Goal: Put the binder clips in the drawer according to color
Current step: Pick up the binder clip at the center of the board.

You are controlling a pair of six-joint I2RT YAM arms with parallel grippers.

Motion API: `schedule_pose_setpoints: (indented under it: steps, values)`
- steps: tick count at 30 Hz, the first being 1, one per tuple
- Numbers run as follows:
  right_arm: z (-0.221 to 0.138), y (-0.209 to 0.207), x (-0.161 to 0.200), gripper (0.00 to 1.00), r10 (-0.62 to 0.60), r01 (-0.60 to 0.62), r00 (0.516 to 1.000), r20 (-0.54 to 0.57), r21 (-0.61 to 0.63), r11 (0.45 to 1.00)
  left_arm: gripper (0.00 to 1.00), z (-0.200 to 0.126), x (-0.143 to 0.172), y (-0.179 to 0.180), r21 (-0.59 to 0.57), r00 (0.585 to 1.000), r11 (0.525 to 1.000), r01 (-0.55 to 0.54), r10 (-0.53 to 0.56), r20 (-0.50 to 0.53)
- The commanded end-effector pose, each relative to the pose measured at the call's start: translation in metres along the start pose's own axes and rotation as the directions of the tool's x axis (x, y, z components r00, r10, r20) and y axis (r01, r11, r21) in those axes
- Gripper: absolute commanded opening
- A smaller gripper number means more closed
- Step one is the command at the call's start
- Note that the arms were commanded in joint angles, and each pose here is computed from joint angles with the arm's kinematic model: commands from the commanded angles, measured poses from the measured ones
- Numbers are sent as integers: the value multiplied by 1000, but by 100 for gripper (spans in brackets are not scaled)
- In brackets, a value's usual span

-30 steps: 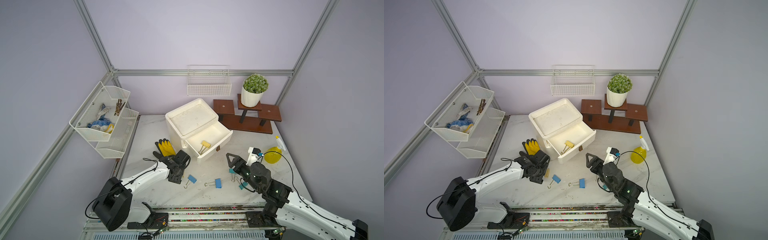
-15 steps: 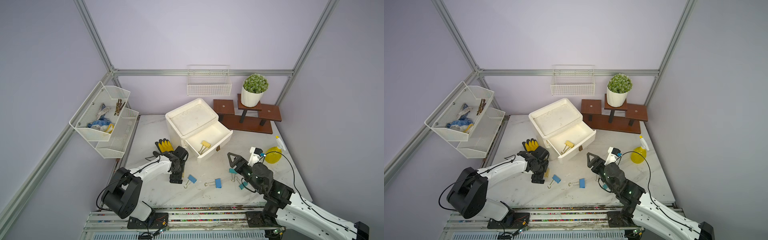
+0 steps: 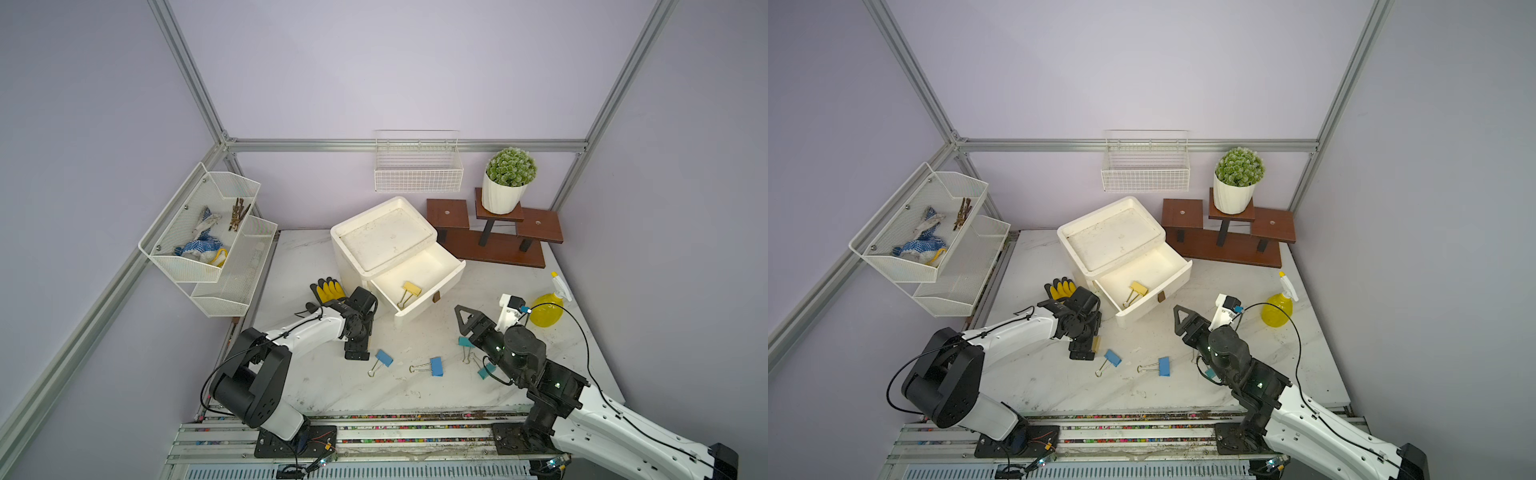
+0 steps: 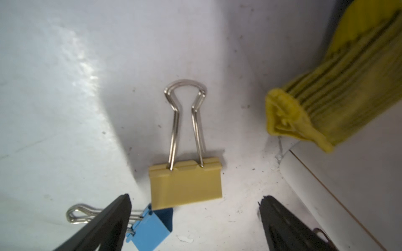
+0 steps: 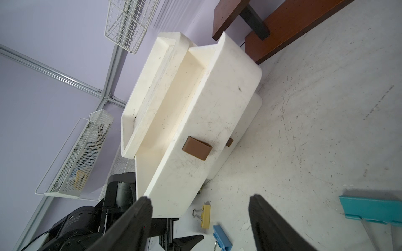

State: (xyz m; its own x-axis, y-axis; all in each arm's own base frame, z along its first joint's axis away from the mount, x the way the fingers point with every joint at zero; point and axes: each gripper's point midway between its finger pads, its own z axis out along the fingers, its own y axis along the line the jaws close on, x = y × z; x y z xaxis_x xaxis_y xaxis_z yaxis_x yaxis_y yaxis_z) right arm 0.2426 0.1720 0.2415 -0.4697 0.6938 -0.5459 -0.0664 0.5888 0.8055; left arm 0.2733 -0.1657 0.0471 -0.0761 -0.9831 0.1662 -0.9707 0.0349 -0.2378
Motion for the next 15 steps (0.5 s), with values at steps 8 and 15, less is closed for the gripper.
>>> schedule_pose_setpoints:
  steps: [8, 15]
  values:
    - [-3, -12, -1, 76, -21, 21, 1000, 12, 31, 999, 87, 14, -1, 9, -152, 999, 988, -33, 35, 8]
    - [-3, -13, 1, 76, -13, 12, 1000, 10, 32, 999, 66, 22, -5, 15, -169, 999, 985, -26, 29, 19]
